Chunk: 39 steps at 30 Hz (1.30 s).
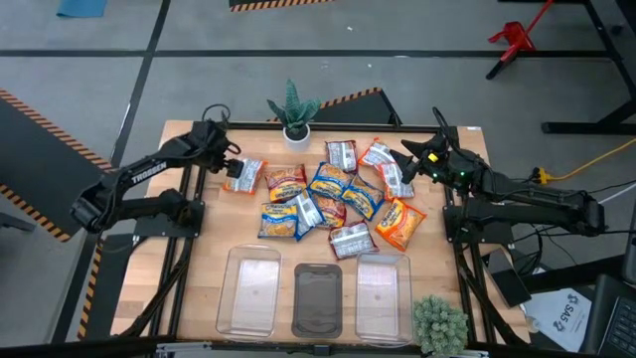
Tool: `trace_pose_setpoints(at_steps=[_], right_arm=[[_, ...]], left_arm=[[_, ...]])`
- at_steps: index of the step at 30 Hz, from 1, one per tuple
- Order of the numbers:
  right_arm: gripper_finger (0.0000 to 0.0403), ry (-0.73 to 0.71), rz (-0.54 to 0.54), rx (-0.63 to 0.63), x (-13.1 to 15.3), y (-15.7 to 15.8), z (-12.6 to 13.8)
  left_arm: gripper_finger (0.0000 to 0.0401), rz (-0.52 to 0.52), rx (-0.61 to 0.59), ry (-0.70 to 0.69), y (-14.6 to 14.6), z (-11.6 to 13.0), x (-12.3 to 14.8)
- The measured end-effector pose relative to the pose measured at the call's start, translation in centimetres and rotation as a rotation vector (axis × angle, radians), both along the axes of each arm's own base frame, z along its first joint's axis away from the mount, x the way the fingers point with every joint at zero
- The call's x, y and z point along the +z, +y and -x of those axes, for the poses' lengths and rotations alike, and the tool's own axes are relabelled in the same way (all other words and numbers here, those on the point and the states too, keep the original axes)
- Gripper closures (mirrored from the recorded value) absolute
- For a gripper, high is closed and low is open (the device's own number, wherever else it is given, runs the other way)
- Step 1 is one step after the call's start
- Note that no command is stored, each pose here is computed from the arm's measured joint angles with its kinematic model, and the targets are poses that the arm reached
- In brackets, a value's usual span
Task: Sort Maruchan noodles
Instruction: Put the orange noodle pack into the left transparent bin
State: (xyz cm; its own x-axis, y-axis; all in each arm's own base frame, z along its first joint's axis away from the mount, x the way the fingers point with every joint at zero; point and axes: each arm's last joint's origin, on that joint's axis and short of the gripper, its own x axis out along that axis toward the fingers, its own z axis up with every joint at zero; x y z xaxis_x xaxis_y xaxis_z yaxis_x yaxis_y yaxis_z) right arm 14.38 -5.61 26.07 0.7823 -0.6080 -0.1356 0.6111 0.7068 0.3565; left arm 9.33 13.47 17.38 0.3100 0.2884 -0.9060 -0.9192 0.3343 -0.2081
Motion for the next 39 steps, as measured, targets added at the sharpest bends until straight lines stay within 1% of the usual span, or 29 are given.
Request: trace_pose_setpoints(at_steps=[5,9,11,14,17,20,27,31,35,39], right_arm=[[0.0105,-0.001,0.0,0.0,0.0,0.0,0.0],[0.0105,0.0,0.0,0.0,0.0,0.0,0.0],[0.0105,0.0,0.0,-0.001,0.0,0.0,0.0],[0.0105,0.0,0.0,-0.001,0.0,0.0,0.0],[0.0105,0.0,0.0,-0.002,0.0,0.0,0.0],[0.0105,0.0,0.0,-0.002,0.0,0.0,0.0],[0.0105,0.0,0.0,-0.001,0.0,0.0,0.0],[0.0105,0.0,0.0,-0.001,0.0,0.0,0.0],[0.0105,0.0,0.0,-0.001,0.0,0.0,0.0],[0.0105,0.0,0.0,0.0,0.0,0.0,0.0]], left_arm=[[0.0118,0.039,0.066,-0.113,-0.4,0.4,-2.5],[0.0118,0.108,0.088,-0.185,-1.1,0.6,-4.1],[0.012,0.145,0.087,-0.224,-1.4,0.7,-4.6],[0.0132,0.167,0.086,-0.245,-1.6,0.7,-4.9],[0.0157,0.182,0.106,-0.267,-1.6,0.6,-5.0],[0.0191,0.184,0.121,-0.295,-1.5,0.5,-4.9],[0.0275,0.189,0.139,-0.304,-1.5,0.5,-4.8],[0.0314,0.192,0.143,-0.307,-1.5,0.5,-4.8],[0.0336,0.197,0.155,-0.329,-1.4,0.4,-4.5],[0.034,0.181,0.182,-0.361,-1.2,0.3,-3.6]])
